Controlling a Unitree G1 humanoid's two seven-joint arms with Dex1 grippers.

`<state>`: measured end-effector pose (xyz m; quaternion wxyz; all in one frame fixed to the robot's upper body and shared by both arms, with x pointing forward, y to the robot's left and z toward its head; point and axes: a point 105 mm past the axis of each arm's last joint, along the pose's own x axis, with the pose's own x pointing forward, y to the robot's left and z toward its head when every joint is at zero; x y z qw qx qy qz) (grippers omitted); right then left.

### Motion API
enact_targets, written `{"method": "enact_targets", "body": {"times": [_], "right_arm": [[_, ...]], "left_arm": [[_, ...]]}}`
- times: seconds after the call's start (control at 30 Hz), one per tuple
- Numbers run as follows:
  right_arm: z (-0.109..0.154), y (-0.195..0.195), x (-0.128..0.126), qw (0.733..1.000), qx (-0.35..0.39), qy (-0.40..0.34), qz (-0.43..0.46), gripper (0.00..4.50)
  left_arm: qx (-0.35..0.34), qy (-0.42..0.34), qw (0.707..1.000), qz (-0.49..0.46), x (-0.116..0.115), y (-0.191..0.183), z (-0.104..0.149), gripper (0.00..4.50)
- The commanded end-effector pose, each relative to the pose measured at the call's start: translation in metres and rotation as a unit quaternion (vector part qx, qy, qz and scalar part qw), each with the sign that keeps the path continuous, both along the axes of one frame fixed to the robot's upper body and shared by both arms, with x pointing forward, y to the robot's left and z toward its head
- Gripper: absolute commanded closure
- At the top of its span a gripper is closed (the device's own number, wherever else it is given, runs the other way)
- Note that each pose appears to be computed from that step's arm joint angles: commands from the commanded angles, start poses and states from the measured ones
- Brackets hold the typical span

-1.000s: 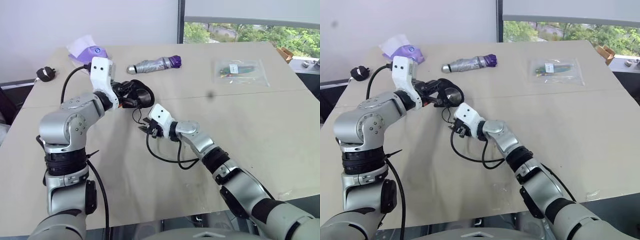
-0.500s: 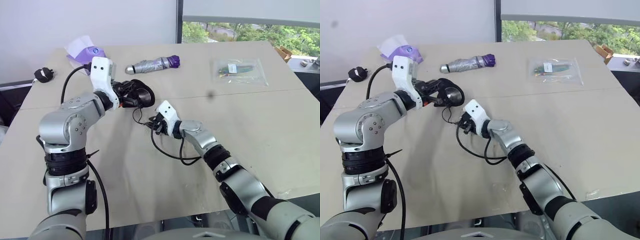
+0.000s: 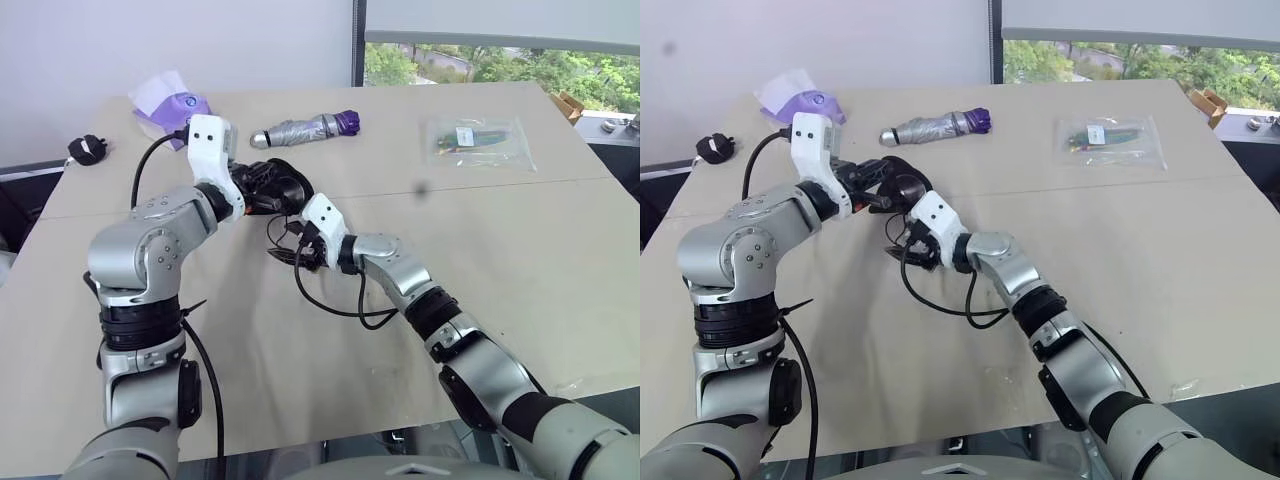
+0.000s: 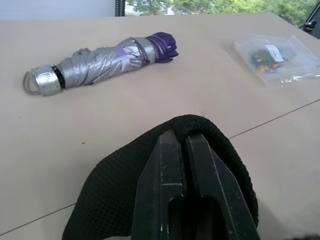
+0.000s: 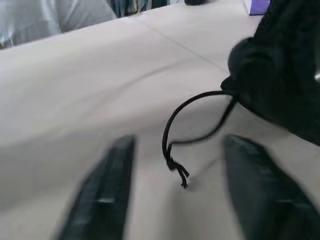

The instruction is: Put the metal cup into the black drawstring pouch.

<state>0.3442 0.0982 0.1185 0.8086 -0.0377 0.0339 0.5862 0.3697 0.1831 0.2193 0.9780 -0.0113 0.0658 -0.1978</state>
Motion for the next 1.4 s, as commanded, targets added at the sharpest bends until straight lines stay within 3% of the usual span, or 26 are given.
{"method": "enact_targets", "body": {"times": [0.03, 0.43, 0.67, 0.8, 0.97, 1.13, 1.23, 1.3, 1.33, 1.4], "right_arm": [[0.034, 0.04, -0.026, 0.996, 0.062, -0.007, 0.056, 1.18], [0.035, 0.037, -0.012, 0.997, 0.074, 0.004, 0.009, 1.18], [0.038, 0.03, -0.011, 0.997, 0.079, 0.002, 0.008, 4.45], [0.033, 0.009, -0.011, 0.999, 0.048, -0.02, 0.011, 4.45], [0.037, -0.073, 0.004, 0.991, -0.07, -0.102, -0.042, 4.45], [0.083, -0.133, 0.013, 0.963, -0.175, -0.19, -0.08, 4.45], [0.113, -0.143, 0.01, 0.954, -0.191, -0.216, -0.08, 4.5], [0.128, -0.147, 0.007, 0.942, -0.215, -0.245, -0.074, 4.5], [0.133, -0.148, 0.006, 0.936, -0.227, -0.258, -0.069, 4.5], [0.145, -0.15, 0.004, 0.925, -0.245, -0.282, -0.066, 4.5]], "left_arm": [[0.0, -0.039, 0.999, -0.004, 0.0, -0.003, 0.02, 4.5], [-0.007, -0.041, 0.999, -0.032, 0.001, -0.023, 0.02, 4.5], [-0.008, -0.041, 0.999, -0.032, 0.003, -0.021, 0.019, 4.5], [-0.009, -0.043, 0.999, -0.026, 0.004, -0.019, 0.018, 4.5], [0.014, -0.049, 0.999, -0.015, 0.001, -0.009, 0.008, 4.5], [0.029, -0.063, 0.993, -0.091, -0.017, -0.03, -0.006, 4.5], [0.022, -0.072, 0.987, -0.145, -0.026, -0.045, -0.006, 3.58], [0.031, -0.086, 0.98, -0.177, -0.03, -0.054, -0.003, 2.52], [0.043, -0.093, 0.976, -0.195, -0.032, -0.058, -0.003, 2.29], [0.061, -0.107, 0.965, -0.233, -0.036, -0.071, -0.001, 2.29]]}}
